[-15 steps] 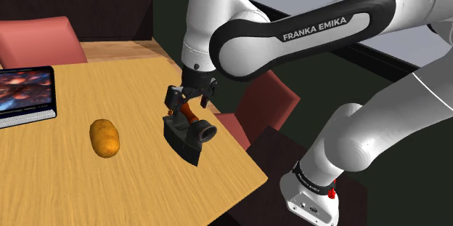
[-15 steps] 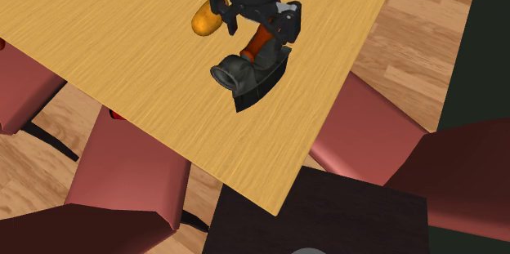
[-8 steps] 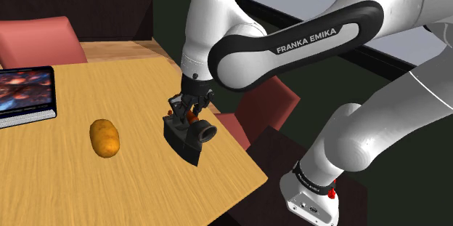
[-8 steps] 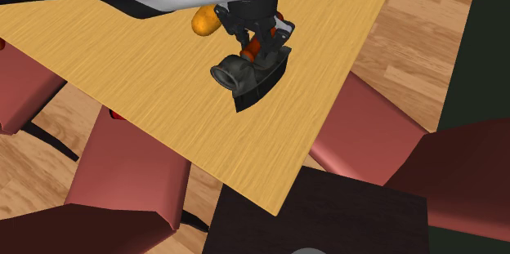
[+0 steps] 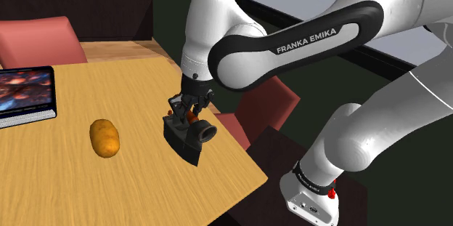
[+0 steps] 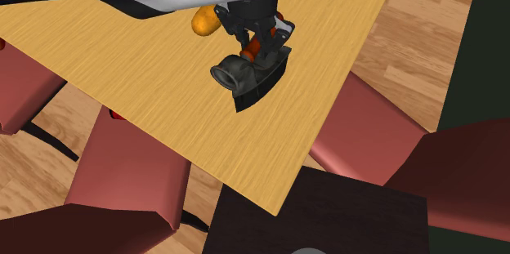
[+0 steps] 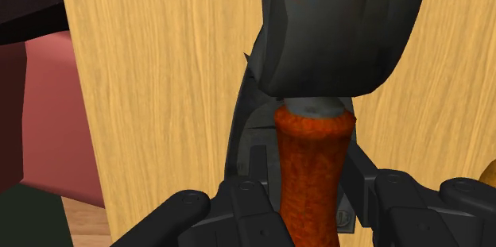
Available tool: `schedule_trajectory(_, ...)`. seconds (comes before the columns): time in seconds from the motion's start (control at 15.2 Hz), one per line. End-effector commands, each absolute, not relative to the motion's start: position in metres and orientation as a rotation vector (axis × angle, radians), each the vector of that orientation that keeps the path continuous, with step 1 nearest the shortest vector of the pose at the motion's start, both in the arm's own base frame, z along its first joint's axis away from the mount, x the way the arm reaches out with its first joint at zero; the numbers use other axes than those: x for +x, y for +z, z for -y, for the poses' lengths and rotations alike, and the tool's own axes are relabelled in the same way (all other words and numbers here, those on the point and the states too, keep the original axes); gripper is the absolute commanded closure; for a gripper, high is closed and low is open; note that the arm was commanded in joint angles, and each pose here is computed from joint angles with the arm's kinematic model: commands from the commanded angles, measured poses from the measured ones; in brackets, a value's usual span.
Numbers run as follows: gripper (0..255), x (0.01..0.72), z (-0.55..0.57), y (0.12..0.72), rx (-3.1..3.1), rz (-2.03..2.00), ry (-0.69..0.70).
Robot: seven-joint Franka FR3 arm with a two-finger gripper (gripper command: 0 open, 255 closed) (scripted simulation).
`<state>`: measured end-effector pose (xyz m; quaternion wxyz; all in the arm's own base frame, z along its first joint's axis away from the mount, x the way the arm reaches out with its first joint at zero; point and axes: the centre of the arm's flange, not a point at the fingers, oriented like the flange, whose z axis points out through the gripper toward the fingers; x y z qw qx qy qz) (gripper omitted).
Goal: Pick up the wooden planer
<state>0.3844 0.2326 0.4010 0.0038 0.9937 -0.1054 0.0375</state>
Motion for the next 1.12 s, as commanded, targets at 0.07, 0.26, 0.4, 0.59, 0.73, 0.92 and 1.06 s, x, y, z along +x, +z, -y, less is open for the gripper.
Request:
schedule_trajectory(0.07,255,0.385,-0.232,0.412,3.114,0.331,0.117)
schedule_trajectory(0.26,255,0.385,-0.232,0.427,3.114,0.331,0.117)
schedule_trajectory(0.4,255,0.385,-0.232,0.438,3.114,0.331,0.117)
schedule_trajectory(0.59,255,0.385,-0.232,0.454,3.114,0.331,0.117)
schedule_trajectory(0.73,255,0.385,-0.232,0.464,3.114,0.331,0.117)
schedule_trajectory(0.92,255,0.385,-0.232,0.480,3.114,0.331,0.117)
schedule_trajectory(1.06,255,0.385,-0.232,0.481,3.114,0.331,0.117)
